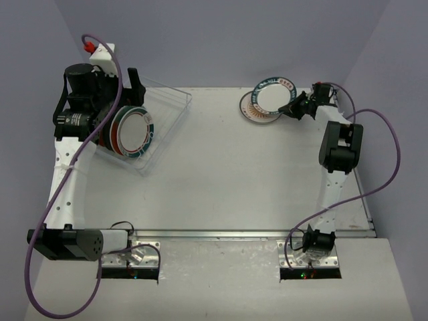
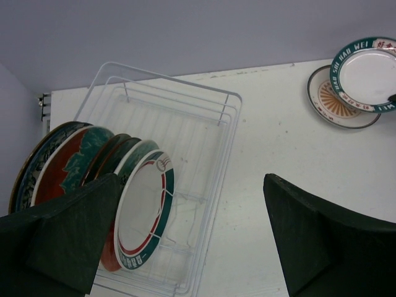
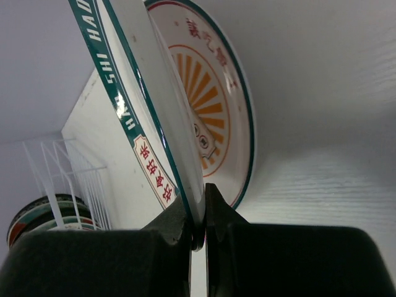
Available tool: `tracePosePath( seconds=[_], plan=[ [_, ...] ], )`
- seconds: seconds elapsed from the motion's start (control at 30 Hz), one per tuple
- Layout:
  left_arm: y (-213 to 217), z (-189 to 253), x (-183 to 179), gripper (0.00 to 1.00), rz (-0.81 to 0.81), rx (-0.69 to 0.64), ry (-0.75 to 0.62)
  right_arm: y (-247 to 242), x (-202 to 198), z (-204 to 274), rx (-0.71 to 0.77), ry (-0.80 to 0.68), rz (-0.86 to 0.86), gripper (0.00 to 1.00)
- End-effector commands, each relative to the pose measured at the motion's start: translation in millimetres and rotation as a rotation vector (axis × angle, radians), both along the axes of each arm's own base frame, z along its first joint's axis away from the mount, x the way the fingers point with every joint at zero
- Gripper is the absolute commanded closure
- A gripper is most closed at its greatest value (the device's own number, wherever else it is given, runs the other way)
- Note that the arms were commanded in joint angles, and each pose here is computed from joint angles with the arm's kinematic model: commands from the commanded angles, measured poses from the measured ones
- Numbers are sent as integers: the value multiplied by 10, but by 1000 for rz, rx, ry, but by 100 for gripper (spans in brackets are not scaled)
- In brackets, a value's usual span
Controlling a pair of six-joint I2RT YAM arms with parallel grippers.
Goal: Unload the plates from the dish rack
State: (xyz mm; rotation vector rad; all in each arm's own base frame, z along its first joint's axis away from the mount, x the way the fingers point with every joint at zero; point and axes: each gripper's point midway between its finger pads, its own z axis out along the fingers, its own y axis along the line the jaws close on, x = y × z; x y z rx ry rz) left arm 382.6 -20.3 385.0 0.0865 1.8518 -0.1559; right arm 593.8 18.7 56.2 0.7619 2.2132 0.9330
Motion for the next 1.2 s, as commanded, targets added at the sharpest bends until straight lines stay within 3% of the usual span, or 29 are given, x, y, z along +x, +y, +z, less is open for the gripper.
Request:
tracePosePath(
  seconds=[0.0, 0.3, 0.37, 0.53, 0.6, 0.73, 1.17],
  plan=[
    [80, 166, 72, 0, 46, 24, -65, 295, 260, 397, 17, -127, 58, 100],
    [91, -4, 87, 0, 48, 30, -29, 399, 158, 121, 96, -67, 72, 98],
    [90, -28, 86, 0, 49, 28, -22, 418, 116, 89, 108, -48, 70, 90],
    [107, -63, 81, 0, 59, 31, -10, 421, -7, 67, 116, 4, 47, 58],
    [131, -78, 76, 0, 70, 37, -4, 409, -105, 44, 100, 43, 33, 52],
    [139, -71, 56, 0, 74, 40, -4, 327, -288, 177, -3, 79, 18, 50],
    [499, -351, 143, 0, 243, 142, 115, 94, -474, 754, -615, 38, 92, 37]
  ],
)
